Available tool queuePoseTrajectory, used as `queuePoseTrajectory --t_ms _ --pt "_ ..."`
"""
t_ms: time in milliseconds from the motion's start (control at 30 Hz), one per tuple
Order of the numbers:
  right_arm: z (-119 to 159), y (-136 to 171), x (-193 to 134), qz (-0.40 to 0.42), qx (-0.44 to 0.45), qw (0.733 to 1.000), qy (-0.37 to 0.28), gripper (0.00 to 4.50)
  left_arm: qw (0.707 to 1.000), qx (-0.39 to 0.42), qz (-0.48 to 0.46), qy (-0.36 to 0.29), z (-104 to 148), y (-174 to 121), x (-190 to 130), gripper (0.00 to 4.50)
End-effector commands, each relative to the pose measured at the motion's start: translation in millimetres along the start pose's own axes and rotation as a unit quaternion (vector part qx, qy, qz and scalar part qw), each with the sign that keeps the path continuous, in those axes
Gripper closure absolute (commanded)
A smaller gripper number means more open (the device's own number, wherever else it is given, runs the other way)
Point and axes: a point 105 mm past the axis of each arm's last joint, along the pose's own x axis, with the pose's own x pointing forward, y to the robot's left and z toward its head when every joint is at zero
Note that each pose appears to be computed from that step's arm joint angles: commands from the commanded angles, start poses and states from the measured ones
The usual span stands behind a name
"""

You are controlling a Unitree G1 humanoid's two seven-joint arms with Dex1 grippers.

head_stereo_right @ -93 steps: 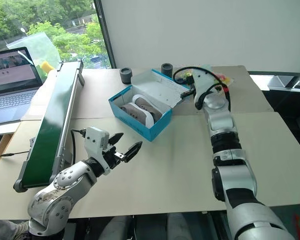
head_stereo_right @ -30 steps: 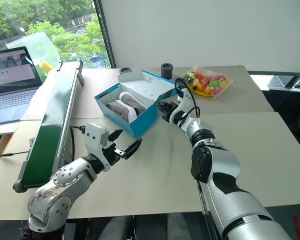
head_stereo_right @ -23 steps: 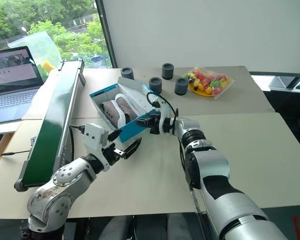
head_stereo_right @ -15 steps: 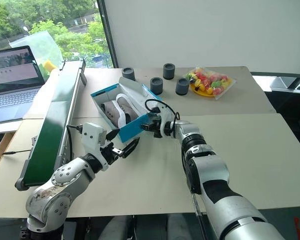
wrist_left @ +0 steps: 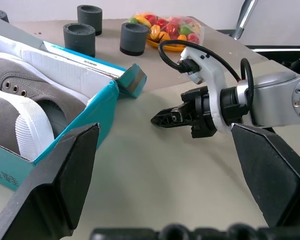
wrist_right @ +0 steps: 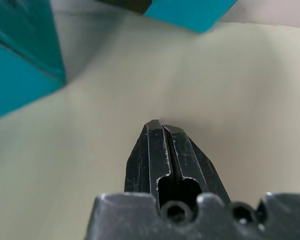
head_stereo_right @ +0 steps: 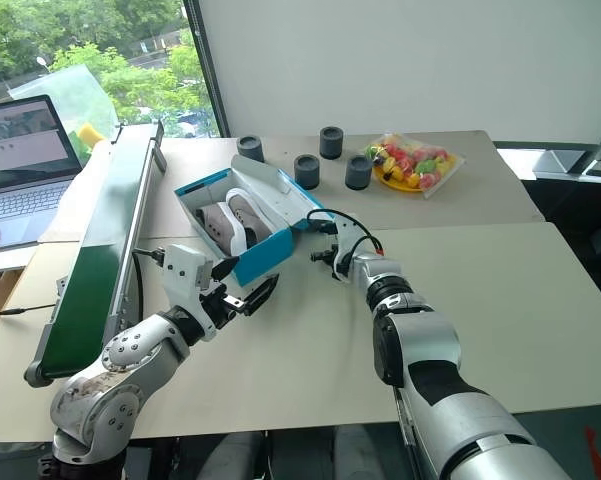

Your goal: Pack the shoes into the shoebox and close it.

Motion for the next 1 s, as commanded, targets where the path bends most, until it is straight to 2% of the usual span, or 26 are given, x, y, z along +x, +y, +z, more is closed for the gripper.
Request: queuePoseTrajectory --t_ms 33,167,267,333,467,600,1000 --pt "35 -2 -4 -0.018 0.104 0.992 -0.075 4.44 1.0 0.011 -0.01 -0.019 10 -4 0 0.0" --pt "56 8 -6 0.033 0.303 0.944 -0.127 4.44 1.0 0.011 -0.01 -0.019 10 -3 0 0.0" --pt "60 22 -5 0.068 0.371 0.917 -0.13 4.44 1.0 0.014 -0.012 -0.019 11 -3 1 0.0" --pt "59 25 -4 0.07 0.381 0.913 -0.127 4.44 1.0 0.015 -0.013 -0.019 11 -4 1 0.0" --pt "52 43 1 0.079 0.334 0.934 -0.103 4.44 1.0 0.019 -0.012 -0.018 12 -2 0 0.0" --pt "53 47 1 0.091 0.346 0.928 -0.106 4.44 1.0 0.017 -0.009 -0.018 12 -2 -2 0.0" --pt "73 62 -5 0.165 0.379 0.895 -0.169 4.44 0.999 0.03 0.002 -0.012 16 3 -7 0.0"
